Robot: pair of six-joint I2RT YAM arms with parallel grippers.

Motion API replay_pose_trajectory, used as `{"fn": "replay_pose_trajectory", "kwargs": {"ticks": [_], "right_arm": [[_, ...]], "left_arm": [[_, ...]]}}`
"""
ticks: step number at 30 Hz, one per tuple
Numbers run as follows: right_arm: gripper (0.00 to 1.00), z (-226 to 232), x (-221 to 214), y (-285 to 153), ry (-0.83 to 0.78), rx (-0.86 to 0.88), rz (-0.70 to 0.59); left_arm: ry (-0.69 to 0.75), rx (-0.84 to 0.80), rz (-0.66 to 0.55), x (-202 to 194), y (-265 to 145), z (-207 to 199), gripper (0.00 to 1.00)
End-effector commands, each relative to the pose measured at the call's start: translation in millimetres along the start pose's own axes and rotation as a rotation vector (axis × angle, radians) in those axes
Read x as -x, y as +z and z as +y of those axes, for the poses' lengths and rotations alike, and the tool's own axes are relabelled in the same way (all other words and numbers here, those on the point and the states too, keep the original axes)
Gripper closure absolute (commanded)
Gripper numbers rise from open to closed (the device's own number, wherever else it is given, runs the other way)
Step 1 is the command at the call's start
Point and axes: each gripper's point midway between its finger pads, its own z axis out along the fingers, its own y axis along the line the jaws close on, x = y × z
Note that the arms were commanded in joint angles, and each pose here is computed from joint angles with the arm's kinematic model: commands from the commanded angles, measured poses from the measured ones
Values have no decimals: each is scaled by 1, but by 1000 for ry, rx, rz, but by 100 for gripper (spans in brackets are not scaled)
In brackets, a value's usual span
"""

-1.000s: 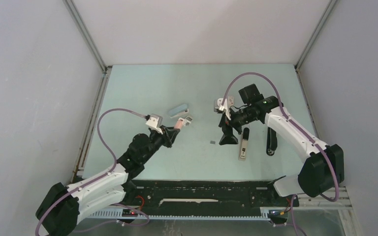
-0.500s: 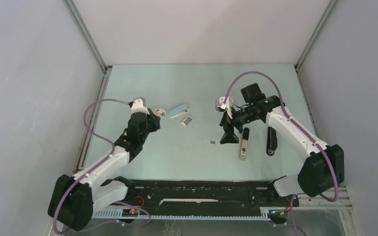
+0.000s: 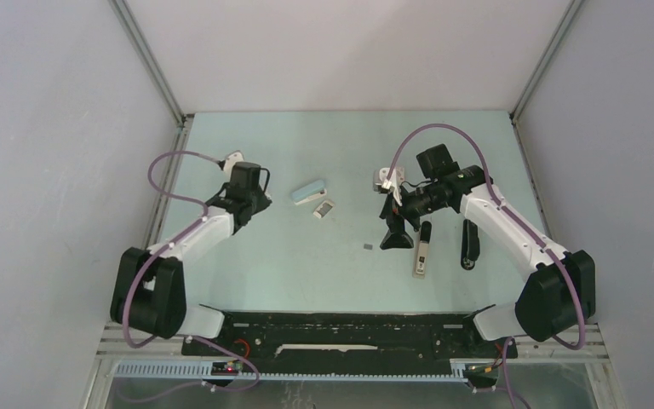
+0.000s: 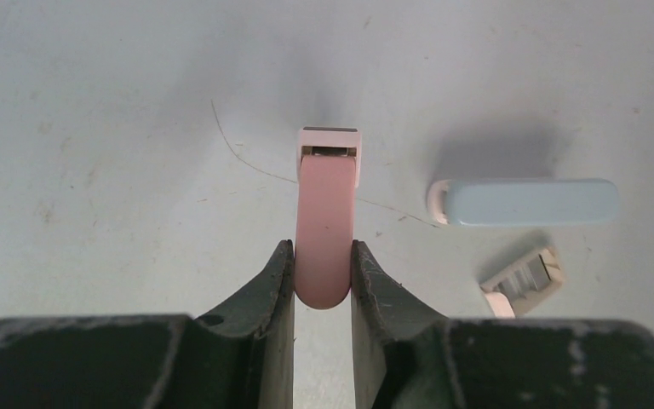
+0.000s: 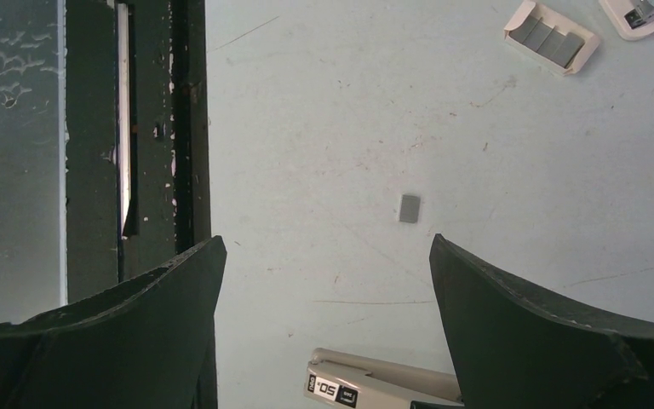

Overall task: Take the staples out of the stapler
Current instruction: Place the stapler at the center of the board.

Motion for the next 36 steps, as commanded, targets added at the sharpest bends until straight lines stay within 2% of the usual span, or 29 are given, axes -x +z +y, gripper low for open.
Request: {"fn": "replay_pose_trajectory", "kwargs": {"ticks": [1, 13, 18, 28, 32, 36], "right_arm": [[0, 3, 8, -1, -25, 14, -31], [0, 8, 10, -2, -36, 33, -41], [0, 11, 12, -2, -40, 44, -49], [0, 14, 13, -1, -46, 54, -53], [0, 15, 14, -1, -48, 55, -53], [0, 15, 14, -1, -47, 55, -55]], "left_arm": [[-74, 1, 47, 21, 10, -6, 100], [-167, 52, 164, 30, 64, 12, 100], [-161, 74, 197, 28, 79, 14, 100], [-59, 173, 145, 50, 87, 28, 100], [20, 199, 145, 62, 96, 28, 94], [97, 189, 156, 63, 102, 27, 77]]}}
